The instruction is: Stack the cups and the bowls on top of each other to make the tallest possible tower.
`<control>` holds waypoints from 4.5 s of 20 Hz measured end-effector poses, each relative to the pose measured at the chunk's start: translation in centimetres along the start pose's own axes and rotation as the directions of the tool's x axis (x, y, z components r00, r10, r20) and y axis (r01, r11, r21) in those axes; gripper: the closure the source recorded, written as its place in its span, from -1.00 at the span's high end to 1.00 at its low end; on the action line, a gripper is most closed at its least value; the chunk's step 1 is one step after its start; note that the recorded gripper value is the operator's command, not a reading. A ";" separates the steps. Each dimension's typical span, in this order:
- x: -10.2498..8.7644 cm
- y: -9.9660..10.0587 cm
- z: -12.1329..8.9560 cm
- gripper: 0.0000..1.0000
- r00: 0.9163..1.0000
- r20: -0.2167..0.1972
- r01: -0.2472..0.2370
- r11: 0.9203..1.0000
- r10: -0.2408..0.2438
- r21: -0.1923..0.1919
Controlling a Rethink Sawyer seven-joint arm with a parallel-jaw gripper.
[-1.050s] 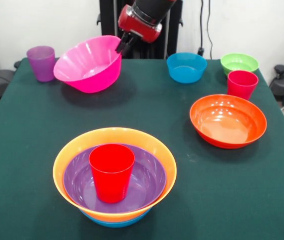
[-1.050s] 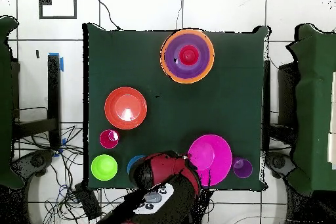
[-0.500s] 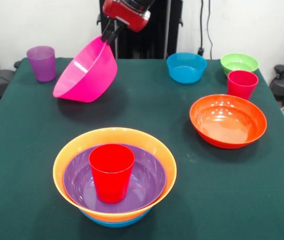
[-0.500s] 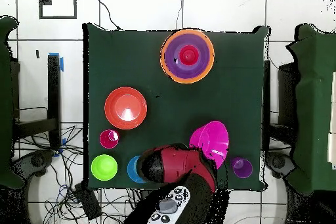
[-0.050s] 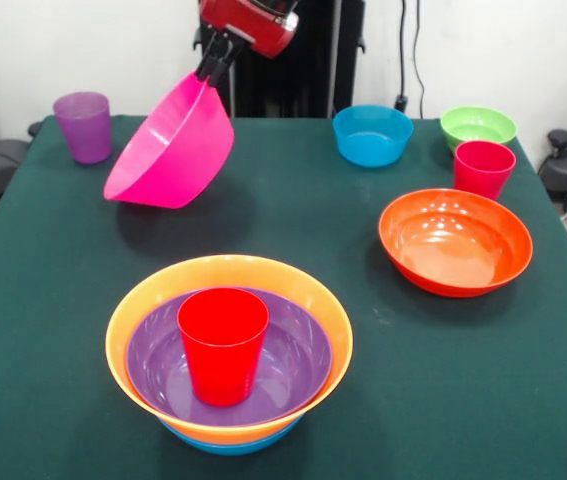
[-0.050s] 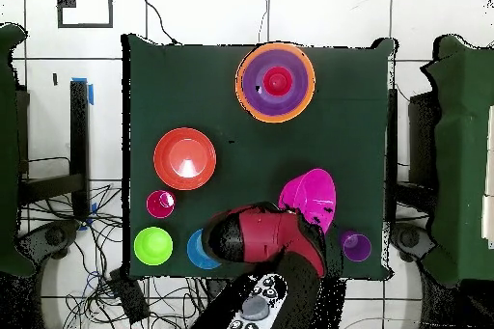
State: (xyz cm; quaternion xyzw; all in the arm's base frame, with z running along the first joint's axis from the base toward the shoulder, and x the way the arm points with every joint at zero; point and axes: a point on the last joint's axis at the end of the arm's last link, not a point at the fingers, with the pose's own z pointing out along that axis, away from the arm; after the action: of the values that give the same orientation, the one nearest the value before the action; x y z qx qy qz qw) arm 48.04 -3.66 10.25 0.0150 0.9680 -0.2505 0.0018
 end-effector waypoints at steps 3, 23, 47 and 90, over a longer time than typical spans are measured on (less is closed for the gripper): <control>-0.5 0.3 0.5 -1.00 1.000 -0.003 -0.013 0.999 0.013 -0.034; -3.5 2.4 1.3 1.00 0.996 0.068 -0.038 0.985 0.050 -0.168; -3.1 2.5 -0.4 -1.00 0.995 0.085 -0.033 0.985 0.048 -0.169; -5.9 -4.4 -14.9 -1.00 0.986 0.016 0.155 0.953 -0.164 0.261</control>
State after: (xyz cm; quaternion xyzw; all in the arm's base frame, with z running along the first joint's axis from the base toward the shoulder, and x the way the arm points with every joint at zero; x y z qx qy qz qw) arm 53.83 -0.42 25.42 -0.0678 0.9249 -0.3740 -0.0023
